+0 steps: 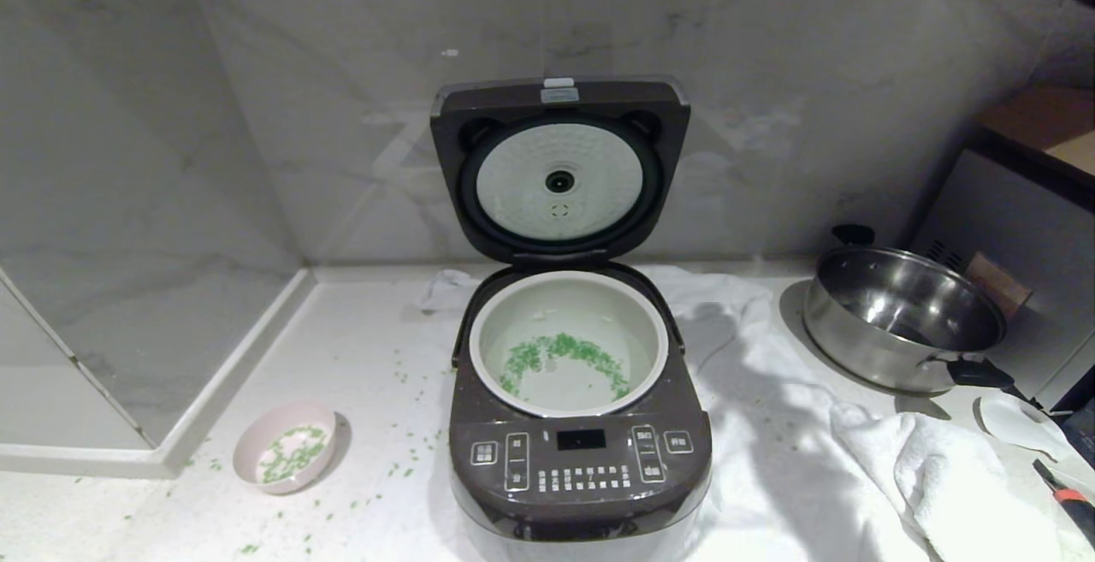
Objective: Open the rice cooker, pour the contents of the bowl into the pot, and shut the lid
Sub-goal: Close the rice cooker
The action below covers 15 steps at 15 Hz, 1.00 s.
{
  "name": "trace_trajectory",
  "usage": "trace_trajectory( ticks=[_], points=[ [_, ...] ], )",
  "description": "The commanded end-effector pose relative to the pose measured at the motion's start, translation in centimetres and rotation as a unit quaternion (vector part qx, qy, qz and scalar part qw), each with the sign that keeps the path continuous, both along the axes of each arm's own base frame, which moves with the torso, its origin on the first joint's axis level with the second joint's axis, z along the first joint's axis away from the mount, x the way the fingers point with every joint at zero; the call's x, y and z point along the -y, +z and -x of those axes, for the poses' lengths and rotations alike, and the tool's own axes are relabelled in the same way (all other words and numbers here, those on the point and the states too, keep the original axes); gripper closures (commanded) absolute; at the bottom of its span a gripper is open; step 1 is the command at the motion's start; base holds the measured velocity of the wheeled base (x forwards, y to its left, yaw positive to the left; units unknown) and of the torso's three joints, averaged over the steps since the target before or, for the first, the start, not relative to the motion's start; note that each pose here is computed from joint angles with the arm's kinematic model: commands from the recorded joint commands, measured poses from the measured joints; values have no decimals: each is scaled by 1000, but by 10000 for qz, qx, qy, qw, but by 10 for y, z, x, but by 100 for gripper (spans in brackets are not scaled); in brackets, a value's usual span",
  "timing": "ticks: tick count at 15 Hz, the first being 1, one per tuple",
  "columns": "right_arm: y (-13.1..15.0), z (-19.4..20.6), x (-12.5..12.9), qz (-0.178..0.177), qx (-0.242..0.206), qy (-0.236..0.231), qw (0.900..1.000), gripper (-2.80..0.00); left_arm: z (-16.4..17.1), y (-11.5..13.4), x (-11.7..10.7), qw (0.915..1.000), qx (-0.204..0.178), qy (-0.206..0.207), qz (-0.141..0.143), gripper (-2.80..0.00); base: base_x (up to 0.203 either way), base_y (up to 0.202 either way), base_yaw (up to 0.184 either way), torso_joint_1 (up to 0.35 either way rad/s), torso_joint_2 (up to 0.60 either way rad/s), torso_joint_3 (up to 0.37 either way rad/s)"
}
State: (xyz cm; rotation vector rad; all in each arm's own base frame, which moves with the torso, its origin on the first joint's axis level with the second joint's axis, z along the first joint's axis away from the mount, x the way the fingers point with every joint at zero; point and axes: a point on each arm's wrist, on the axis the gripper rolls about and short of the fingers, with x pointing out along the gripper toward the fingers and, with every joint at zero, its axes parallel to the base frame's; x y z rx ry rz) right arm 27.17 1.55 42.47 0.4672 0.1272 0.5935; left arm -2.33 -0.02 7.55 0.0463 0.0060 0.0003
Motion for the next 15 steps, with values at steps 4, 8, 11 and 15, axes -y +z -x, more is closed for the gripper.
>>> trace_trajectory(
  ticks=[4, 8, 11, 15],
  points=[
    [-47, -75, 32, -508, -662, 666, 9943, 0, 0, 0, 0, 10000, -9, 6, 40, 0, 0, 0, 0, 0, 0, 0],
    [-63, -88, 29, -543, -904, 1495, 9831, 0, 0, 0, 0, 10000, -16, 6, 32, 0, 0, 0, 0, 0, 0, 0],
    [-81, -106, 8, -563, -1139, 1926, 9730, 0, 0, 0, 0, 10000, -9, 6, 48, 0, 0, 0, 0, 0, 0, 0],
    [-105, -130, 2, -570, -1266, 2073, 9684, 0, 0, 0, 0, 10000, -8, 6, 46, 0, 0, 0, 0, 0, 0, 0]
  ],
)
